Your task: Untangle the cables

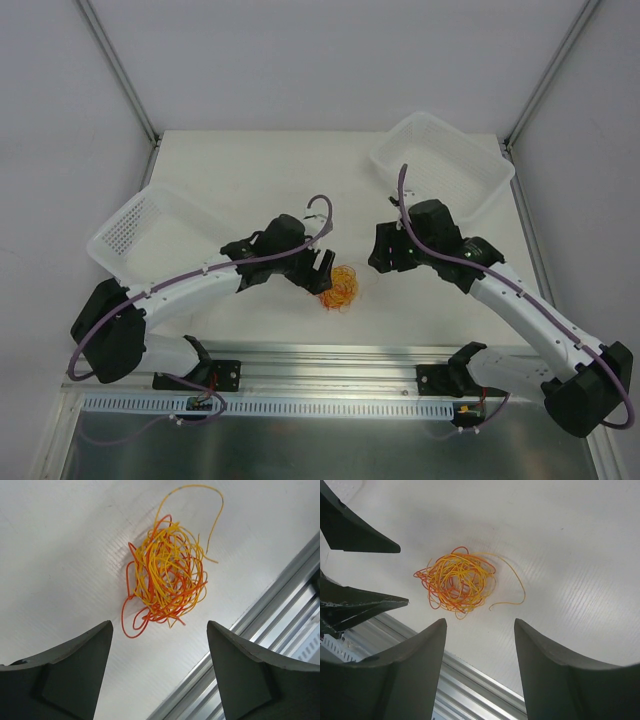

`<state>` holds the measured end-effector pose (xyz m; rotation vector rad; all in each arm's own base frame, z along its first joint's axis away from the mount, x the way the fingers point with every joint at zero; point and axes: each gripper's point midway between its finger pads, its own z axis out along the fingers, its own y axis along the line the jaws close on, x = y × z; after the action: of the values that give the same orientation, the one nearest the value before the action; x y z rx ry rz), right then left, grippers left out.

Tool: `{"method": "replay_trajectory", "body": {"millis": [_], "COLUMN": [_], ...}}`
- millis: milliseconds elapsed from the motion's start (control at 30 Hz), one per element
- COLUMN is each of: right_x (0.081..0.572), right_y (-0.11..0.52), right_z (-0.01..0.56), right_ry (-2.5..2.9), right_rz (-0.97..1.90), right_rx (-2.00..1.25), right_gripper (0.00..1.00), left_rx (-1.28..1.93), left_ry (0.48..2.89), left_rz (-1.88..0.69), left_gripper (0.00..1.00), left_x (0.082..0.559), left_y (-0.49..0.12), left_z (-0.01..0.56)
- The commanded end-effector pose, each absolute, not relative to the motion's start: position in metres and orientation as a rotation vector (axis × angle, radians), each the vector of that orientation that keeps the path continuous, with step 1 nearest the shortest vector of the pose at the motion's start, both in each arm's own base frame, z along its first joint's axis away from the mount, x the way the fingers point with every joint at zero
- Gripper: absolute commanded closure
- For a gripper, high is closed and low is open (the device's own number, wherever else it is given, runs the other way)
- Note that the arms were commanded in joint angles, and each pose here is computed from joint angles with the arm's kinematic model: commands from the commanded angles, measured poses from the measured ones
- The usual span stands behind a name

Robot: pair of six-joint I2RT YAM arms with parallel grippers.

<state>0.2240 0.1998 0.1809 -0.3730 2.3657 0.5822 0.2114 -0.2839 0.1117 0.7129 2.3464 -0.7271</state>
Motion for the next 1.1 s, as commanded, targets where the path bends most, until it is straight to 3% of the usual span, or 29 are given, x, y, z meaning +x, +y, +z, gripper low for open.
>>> {"method": "replay_trajectory", "body": {"millis": [0,300,567,700,733,900,1067], "right_x": [0.220,0.214,0.210,0.208,0.207,0.206,0.207], "right_y": [0.207,0.212,0.215,0.222,0.223,0.237,0.254], "right_z": [0.188,0.183,0.168,0.153,0.149,0.132,0.123], "right_ry": [2.318,2.321,2.347,2.373,2.383,2.398,2.387], "right_rz": [0.641,0.658,0.661,0.687,0.695,0.785,0.891], "right_rx": [-0.384,-0.398,-0.399,-0.388,-0.384,-0.333,-0.338], "right_gripper": [0.40,0.39,0.39,0.39,0.39,0.41,0.41], "left_rx": [0.985,1.223,1.273,1.268,1.260,1.226,1.155], "left_ry": [2.226,2.138,2.131,2.132,2.137,2.160,2.193], "left_rz": [-0.705,-0.667,-0.678,-0.700,-0.708,-0.744,-0.771], "left_gripper": [0.25,0.44,0.50,0.66,0.75,0.97,1.00], "left_x": [0.201,0.207,0.209,0.207,0.206,0.199,0.196], "left_y": [-0.278,-0.291,-0.307,-0.311,-0.311,-0.310,-0.310], "left_z": [0.107,0.094,0.091,0.093,0.094,0.096,0.101]}}
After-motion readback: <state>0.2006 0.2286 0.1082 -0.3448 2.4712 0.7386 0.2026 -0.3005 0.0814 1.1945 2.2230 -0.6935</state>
